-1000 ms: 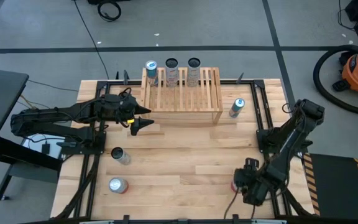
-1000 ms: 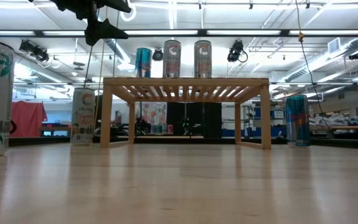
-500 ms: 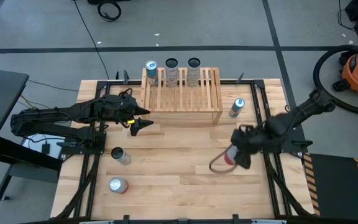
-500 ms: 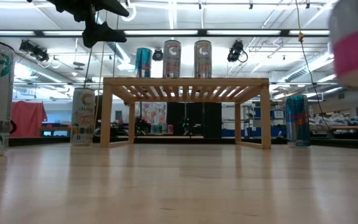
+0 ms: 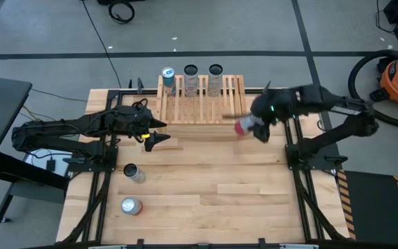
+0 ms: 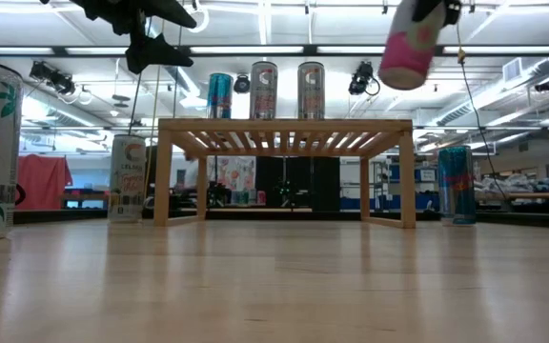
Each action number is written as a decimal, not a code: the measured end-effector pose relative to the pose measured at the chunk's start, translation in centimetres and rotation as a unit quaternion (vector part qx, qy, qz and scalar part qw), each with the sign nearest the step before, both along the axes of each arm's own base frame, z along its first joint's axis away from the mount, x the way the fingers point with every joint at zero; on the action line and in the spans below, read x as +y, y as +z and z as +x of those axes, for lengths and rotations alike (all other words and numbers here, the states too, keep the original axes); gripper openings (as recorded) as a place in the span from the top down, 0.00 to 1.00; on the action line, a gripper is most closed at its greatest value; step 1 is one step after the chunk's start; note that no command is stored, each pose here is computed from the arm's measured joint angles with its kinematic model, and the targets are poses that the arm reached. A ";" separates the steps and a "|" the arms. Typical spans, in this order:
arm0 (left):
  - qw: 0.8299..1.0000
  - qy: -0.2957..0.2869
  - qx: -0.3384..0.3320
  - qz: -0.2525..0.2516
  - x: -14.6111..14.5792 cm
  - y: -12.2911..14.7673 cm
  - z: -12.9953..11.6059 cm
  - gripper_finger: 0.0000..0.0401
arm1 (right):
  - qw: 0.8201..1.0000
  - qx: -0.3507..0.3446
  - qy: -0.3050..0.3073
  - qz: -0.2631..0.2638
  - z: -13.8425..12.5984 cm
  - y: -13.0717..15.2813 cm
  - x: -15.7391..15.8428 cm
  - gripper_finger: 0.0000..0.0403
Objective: Place canned beverage on shelf
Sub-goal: Put the right pink white soda can on the shelf
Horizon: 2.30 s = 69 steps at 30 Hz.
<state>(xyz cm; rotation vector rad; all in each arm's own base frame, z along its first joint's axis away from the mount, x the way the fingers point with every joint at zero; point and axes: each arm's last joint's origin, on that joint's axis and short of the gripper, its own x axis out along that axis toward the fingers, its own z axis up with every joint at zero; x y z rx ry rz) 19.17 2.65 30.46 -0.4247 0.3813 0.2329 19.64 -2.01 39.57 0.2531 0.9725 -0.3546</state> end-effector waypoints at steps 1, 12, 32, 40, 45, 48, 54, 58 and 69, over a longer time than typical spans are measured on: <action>1.000 0.000 0.000 0.000 0.0 0.0 0.0 0.21 | 1.000 0.001 -0.003 -0.009 0.2 0.4 -0.7 0.28; 1.000 -0.001 0.003 0.001 0.0 0.0 0.0 0.21 | 0.998 0.025 -0.023 -0.055 3.0 3.3 -8.5 0.28; 1.000 -0.006 0.018 0.009 0.0 -0.3 -0.1 0.21 | 0.996 0.079 -0.038 0.001 5.6 2.3 -18.6 0.28; 1.000 -0.006 0.019 0.010 0.0 -0.3 -0.1 0.21 | 0.995 0.090 -0.036 0.030 5.7 1.4 -19.2 0.28; 1.000 -0.006 0.020 0.010 0.0 -0.3 -0.1 0.21 | 0.992 0.116 -0.043 0.024 6.5 0.2 -19.9 0.28; 1.000 -0.006 0.023 0.009 0.0 -0.4 -0.2 0.21 | 0.991 0.120 -0.049 0.017 6.4 0.2 -20.1 0.28; 0.999 -0.007 0.033 0.009 0.0 -0.5 -0.3 0.21 | 0.992 0.116 -0.049 0.029 6.6 -0.2 -20.6 0.28; 0.999 -0.008 0.034 0.012 0.0 -0.6 -0.3 0.21 | 0.991 0.120 -0.048 0.033 6.9 -0.7 -20.9 0.28; 0.999 -0.008 0.036 0.012 0.0 -0.6 -0.3 0.21 | 0.992 0.114 -0.044 0.036 7.2 -0.8 -20.9 0.19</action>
